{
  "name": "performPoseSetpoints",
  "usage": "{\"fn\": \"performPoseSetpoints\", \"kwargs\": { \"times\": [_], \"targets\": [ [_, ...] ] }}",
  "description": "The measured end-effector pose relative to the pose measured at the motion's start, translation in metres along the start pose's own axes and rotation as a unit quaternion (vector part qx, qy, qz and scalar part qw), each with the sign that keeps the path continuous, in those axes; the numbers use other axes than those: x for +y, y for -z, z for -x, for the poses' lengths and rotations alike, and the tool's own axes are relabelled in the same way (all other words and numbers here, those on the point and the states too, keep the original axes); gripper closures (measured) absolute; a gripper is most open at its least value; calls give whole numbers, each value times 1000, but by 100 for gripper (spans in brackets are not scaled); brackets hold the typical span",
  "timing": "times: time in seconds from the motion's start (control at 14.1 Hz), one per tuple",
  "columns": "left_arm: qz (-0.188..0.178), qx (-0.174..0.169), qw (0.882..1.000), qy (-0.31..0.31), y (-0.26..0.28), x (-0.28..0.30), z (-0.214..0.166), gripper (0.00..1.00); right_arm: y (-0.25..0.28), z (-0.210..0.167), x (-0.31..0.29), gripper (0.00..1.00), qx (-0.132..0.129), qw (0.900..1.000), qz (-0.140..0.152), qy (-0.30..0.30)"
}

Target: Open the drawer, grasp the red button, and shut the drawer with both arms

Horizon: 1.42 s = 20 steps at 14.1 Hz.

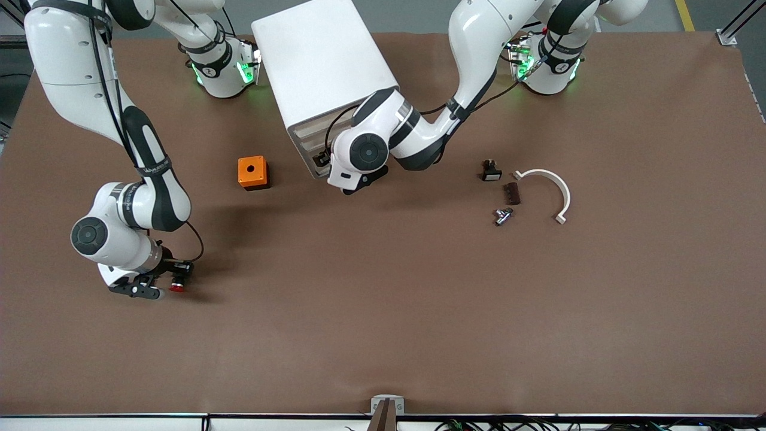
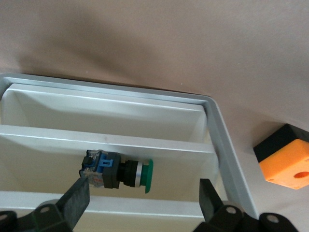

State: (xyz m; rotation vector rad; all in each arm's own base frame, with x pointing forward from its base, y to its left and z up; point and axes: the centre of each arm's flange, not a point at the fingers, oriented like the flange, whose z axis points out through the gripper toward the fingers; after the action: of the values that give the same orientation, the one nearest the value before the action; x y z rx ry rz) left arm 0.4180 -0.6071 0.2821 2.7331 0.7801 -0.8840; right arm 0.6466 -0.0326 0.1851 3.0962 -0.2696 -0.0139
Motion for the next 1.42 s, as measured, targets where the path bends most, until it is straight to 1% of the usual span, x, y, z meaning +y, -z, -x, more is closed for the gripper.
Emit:
{"fn": "performPoseSetpoints", "kwargs": {
  "times": [0.14,0.21,0.28,0.5,0.57,0.64,0.71,0.92,1.06,1.28,1.42],
  "targets": [
    [19,7,1000,6,23,2,-12,0,0,0,-1,59,2,1000,-1,1],
    [35,17,999,10,45,3,-21,0,0,-1,-2,59,3,1000,-1,2],
    [52,32,998,11,75,2,-29,0,0,-1,-2,54,4,1000,-1,2],
    [115,82,990,9,198,-19,-37,0,2,-2,-3,23,6,1000,-2,2],
    [123,95,988,7,238,-35,-34,0,4,-4,-5,12,8,1000,-3,4],
    [126,106,986,4,273,-51,-31,0,6,-5,-7,4,6,1000,-3,6],
    [127,117,985,-1,302,-68,-30,0,9,-6,-9,0,3,1000,-3,7],
    [127,153,979,-37,375,-118,-34,0,29,-11,-11,0,-11,1000,-4,8],
    [125,167,976,-60,417,-156,-47,0,64,-13,-10,0,-20,1000,-6,15],
    [127,185,970,-89,477,-224,-83,0,146,-11,0,0,-33,999,-10,31],
    [119,191,968,-115,505,-269,-102,0,206,-3,12,0,-45,998,-14,33]
  ]
}}
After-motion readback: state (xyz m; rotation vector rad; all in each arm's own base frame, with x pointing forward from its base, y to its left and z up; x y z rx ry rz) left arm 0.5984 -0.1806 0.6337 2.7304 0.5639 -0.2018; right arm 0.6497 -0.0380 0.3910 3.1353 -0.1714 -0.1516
